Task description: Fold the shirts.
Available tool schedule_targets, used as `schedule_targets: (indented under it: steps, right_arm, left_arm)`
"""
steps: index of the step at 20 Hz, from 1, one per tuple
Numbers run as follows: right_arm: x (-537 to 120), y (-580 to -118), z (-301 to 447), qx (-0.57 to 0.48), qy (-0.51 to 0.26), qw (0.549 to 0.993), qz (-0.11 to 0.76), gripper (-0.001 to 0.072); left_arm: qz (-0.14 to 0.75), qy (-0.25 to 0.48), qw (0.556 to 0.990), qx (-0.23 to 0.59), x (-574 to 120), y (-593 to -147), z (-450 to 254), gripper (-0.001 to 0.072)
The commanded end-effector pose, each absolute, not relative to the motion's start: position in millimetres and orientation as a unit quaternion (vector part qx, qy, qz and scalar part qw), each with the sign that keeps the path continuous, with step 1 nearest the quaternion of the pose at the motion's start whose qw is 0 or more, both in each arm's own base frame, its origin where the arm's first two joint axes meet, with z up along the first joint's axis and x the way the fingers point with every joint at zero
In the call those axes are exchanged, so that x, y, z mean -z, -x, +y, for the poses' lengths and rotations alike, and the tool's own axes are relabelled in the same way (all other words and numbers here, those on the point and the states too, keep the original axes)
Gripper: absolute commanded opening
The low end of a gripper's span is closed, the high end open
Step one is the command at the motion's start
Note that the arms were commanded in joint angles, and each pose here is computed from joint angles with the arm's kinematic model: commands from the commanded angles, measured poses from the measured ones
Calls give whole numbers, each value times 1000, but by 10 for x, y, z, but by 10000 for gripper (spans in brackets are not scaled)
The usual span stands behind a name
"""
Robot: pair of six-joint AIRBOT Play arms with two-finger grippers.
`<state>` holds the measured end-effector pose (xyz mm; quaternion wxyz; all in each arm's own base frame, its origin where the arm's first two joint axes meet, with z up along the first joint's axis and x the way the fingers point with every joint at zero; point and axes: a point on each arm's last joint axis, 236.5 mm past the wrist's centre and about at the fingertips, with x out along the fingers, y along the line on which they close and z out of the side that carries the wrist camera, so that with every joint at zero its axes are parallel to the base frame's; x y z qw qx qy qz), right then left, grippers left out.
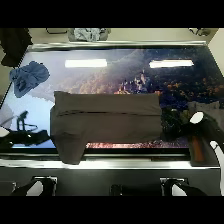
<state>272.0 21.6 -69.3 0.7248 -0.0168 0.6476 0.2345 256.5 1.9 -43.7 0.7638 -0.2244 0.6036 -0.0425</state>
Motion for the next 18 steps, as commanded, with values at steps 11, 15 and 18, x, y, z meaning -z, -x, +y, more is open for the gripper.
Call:
schedule_targets:
  steps: [11, 15, 18]
  right_arm:
    - [-237, -4442, -150, -171, 64, 849, 496, 34]
    - [-62, -4940, -162, -160, 29, 870, 465, 34]
    - [276, -4991, -144, -162, 8, 858, 487, 34]
  left_arm:
    - [481, 228, 846, 34, -487, -4138, 258, 23]
    - [485, 234, 841, 54, -313, -4704, 164, 24]
    - [504, 252, 825, 48, -44, -4916, 155, 24]
